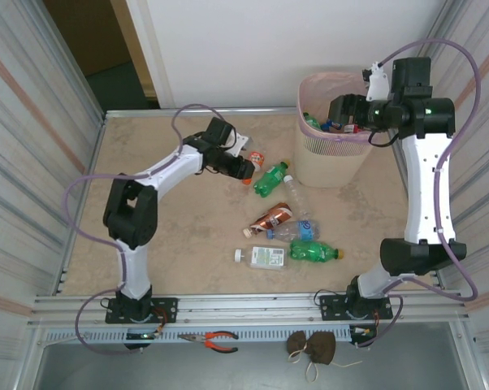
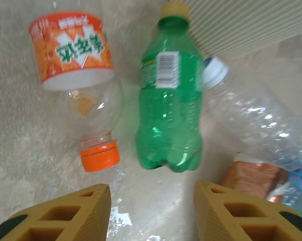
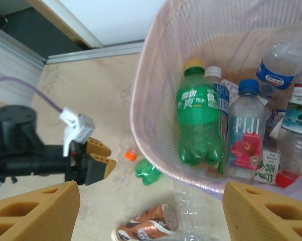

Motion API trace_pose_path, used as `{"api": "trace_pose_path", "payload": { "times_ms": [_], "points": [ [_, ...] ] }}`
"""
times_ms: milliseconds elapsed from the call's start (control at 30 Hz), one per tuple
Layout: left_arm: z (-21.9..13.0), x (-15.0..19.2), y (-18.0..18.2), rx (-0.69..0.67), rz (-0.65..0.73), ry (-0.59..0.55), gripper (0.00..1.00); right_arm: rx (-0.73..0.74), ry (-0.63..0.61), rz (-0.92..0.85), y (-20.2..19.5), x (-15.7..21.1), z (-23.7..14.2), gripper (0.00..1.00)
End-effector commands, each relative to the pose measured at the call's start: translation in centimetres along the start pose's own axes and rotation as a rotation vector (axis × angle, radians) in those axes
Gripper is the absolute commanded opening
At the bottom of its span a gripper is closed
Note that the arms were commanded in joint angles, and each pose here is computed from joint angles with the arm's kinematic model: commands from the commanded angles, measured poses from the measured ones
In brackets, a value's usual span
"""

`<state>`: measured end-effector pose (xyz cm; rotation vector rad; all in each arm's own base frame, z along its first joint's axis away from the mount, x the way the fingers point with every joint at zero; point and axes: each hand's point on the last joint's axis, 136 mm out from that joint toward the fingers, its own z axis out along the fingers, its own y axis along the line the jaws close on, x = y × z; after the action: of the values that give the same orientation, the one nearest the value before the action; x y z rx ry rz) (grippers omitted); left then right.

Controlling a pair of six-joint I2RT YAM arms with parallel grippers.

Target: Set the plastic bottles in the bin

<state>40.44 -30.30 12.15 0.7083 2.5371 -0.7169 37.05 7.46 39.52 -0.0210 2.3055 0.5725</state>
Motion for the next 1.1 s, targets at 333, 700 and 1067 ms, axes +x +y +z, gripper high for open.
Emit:
{"api": "trace_pose_path", "payload": {
  "times_ms": [333,700,1067],
  "points": [
    [4.1,0.6,2.4,-0.059,0.012,0.128,0.48,0.017,-0.032,0.006,-0.2,0.7,-1.3,0.74],
    [6.3,1.7,3.8,-0.087,-0.023,0.189,0.48,0.027,-0.019,0.001,-0.6,1.3,-1.2,0.74],
    [5.8,2.2,4.0,-0.098,-0.019,0.208,0.31,0.018,-0.037,0.01,-0.5,1.1,-1.3,0.72]
  ]
}}
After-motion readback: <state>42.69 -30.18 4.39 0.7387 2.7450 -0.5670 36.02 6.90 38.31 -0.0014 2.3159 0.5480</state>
